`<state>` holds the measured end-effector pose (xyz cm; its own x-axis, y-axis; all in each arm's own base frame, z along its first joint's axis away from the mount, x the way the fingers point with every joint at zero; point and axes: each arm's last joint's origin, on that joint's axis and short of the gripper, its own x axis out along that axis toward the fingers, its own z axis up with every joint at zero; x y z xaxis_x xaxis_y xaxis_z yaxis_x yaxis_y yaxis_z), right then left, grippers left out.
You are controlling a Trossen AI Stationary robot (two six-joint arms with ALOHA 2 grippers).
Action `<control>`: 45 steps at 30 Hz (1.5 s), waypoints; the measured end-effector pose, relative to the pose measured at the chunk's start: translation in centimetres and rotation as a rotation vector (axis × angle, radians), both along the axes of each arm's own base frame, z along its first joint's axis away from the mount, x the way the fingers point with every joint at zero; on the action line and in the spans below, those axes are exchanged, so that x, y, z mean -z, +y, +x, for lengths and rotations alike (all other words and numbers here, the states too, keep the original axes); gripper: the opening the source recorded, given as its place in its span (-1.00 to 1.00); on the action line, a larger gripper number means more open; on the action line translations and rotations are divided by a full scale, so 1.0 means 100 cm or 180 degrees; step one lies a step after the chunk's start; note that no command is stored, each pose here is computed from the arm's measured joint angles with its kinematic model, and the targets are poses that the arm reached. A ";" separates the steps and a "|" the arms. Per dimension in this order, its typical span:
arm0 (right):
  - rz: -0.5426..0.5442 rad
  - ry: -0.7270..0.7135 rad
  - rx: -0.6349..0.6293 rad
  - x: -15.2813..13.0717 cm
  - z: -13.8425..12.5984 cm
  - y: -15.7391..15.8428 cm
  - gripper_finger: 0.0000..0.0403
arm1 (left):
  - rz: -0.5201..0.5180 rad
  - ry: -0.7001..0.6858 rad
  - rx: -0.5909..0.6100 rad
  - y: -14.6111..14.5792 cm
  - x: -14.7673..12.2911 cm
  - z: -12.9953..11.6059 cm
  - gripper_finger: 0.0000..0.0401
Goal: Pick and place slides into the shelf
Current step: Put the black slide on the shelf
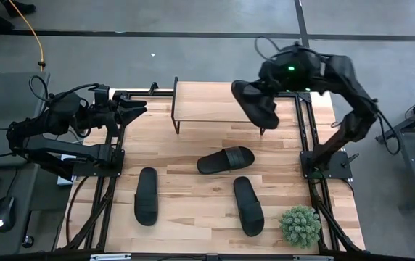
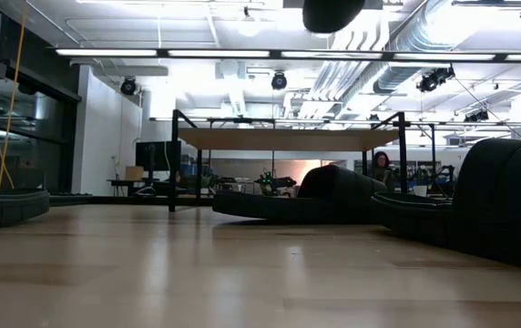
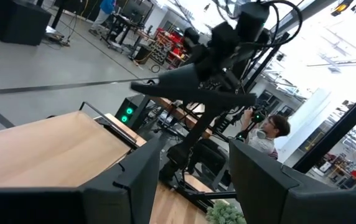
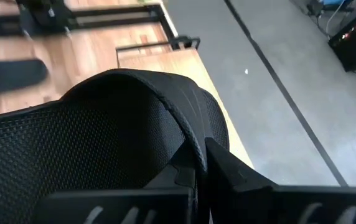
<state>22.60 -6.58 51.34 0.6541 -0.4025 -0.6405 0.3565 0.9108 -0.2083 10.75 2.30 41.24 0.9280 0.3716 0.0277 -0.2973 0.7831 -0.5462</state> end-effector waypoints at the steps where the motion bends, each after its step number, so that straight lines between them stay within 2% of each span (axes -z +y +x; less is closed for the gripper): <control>1: -0.0010 -0.0058 -0.0013 -0.003 -0.005 0.003 -1.00 | 0.0000 -0.0001 -0.0004 0.000 0.000 0.000 -0.12; 6: 0.0005 -0.0390 0.0016 -0.003 -0.020 0.013 -1.00 | 0.0047 0.0020 -0.0079 0.001 0.000 0.000 -0.12; 12: -0.0017 -0.0308 0.0123 0.049 -0.016 0.028 -1.00 | 0.0046 0.0018 -0.0090 0.001 0.000 0.000 -0.12; 17: -0.0349 -0.0326 0.0390 0.088 -0.014 0.039 -1.00 | -0.0027 -0.0014 -0.0087 0.001 0.000 0.000 -0.12; 22: -0.0762 -0.0036 0.0851 0.121 -0.010 0.044 -1.00 | -0.0038 -0.0020 -0.0087 0.001 0.000 0.000 -0.12; 27: -0.0954 0.0170 0.0887 0.143 -0.005 0.045 -1.00 | -0.0080 -0.0040 -0.0116 0.001 0.000 -0.001 -0.12; 37: -0.1079 0.0356 0.0458 0.160 0.003 0.047 -1.00 | -0.0108 -0.0053 -0.0146 0.001 0.000 -0.001 -0.12; 45: -0.1240 0.0450 0.0492 0.159 0.003 0.039 -1.00 | -0.0109 -0.0053 -0.0174 0.001 0.000 -0.001 -0.12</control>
<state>22.92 -2.68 35.41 0.4841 -0.7178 -0.5004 0.4258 0.6928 -0.5820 10.68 2.45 41.26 0.9058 0.4226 0.0292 -0.3297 0.7468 -0.5776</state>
